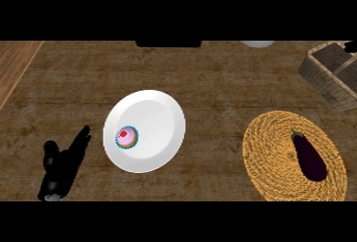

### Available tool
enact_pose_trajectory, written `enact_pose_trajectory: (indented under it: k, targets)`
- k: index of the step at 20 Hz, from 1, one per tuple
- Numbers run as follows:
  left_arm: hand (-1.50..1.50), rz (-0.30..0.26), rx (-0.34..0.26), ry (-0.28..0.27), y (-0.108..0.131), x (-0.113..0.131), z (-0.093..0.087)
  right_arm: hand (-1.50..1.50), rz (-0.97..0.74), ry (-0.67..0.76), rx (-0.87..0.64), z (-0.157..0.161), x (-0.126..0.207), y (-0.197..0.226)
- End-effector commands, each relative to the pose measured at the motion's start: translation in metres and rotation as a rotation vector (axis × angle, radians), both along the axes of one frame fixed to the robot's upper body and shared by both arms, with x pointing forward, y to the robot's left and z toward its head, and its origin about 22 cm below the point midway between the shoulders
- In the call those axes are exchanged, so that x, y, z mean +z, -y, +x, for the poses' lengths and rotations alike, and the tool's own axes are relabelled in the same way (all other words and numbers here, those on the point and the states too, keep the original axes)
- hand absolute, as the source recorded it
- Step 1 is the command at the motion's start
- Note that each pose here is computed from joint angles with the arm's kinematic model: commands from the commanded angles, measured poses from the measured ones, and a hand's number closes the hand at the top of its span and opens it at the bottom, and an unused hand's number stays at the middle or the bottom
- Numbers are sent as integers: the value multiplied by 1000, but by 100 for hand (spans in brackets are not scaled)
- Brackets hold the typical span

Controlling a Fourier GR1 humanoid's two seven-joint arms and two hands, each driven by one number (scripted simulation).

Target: Pick the eggplant from the placemat and place it in the basket

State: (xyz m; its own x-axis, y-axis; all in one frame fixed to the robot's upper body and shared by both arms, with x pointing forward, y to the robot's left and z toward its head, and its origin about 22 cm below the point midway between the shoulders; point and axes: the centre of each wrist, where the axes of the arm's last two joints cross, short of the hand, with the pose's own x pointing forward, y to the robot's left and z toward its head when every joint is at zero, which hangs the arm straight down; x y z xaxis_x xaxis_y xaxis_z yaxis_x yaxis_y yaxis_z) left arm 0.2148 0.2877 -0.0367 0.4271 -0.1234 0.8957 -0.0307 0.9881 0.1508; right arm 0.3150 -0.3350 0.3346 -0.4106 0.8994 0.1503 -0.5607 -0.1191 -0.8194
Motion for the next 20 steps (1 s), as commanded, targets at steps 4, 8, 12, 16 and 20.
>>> enact_pose_trajectory:
  k: [4,8,12,16,20]
  targets:
    - [0,-8,28,-118,-9,-12,-15,-150,-1,-95,35,10,-21,9]
    - [0,-13,25,-114,0,-27,-19,-150,38,-101,44,11,-48,4]
    - [0,-6,26,-116,-3,-12,-14,-150,57,-106,37,18,-76,-2]
    - [0,-36,39,-115,-1,-12,-20,-150,103,-102,60,3,-121,-20]
    - [0,-3,33,-122,6,-24,-21,-150,18,-103,51,13,-131,-3]
